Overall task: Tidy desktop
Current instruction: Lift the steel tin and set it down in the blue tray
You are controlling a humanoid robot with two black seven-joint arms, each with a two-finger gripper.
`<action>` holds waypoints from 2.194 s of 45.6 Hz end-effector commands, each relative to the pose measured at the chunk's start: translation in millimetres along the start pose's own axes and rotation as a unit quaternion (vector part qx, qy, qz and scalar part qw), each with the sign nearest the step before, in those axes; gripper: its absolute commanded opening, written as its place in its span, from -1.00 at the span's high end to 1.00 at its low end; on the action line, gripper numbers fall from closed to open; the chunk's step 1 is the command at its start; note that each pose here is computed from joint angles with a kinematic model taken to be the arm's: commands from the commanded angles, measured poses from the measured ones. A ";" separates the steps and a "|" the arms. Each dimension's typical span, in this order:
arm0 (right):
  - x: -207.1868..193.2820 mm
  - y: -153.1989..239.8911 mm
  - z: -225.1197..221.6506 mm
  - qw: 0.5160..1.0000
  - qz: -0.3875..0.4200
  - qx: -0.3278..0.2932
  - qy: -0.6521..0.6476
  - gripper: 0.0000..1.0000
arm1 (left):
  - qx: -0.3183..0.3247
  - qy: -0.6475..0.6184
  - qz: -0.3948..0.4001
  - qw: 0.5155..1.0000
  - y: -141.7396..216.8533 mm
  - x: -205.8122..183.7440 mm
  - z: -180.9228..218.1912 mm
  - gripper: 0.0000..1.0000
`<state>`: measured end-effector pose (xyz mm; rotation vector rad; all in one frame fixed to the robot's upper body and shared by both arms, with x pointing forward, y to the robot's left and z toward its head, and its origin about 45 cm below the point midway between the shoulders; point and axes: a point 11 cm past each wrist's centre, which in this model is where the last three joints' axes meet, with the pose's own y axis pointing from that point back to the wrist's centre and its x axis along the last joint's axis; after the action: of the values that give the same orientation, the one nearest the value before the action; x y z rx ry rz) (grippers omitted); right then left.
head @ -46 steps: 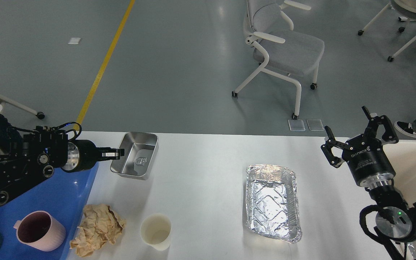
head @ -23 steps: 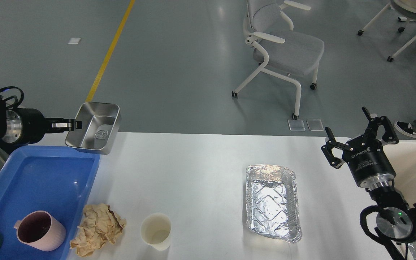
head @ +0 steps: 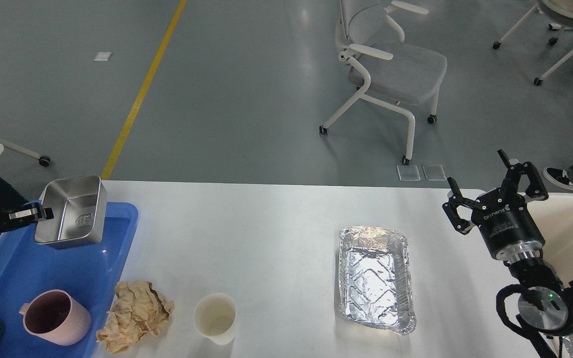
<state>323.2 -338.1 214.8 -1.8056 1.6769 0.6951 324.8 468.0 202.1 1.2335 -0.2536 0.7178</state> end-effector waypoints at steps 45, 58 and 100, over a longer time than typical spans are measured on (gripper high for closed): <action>3.7 0.9 -0.9 1.000 0.006 0.004 -0.002 -1.00 | 0.080 0.104 -0.010 0.991 -83.0 -55.2 -44.8 -0.34; 2.8 0.5 0.1 1.000 0.005 0.003 -0.004 -1.00 | 0.072 0.103 -0.005 0.992 -78.7 -44.4 -41.7 -0.91; 3.4 0.9 0.0 1.000 0.005 0.003 -0.003 -1.00 | 0.067 0.101 0.003 0.993 -78.9 -43.5 -41.4 -0.94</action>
<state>322.5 -340.6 212.3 -1.7898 1.6850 0.6991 332.6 479.4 104.2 1.2786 -0.0418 0.8686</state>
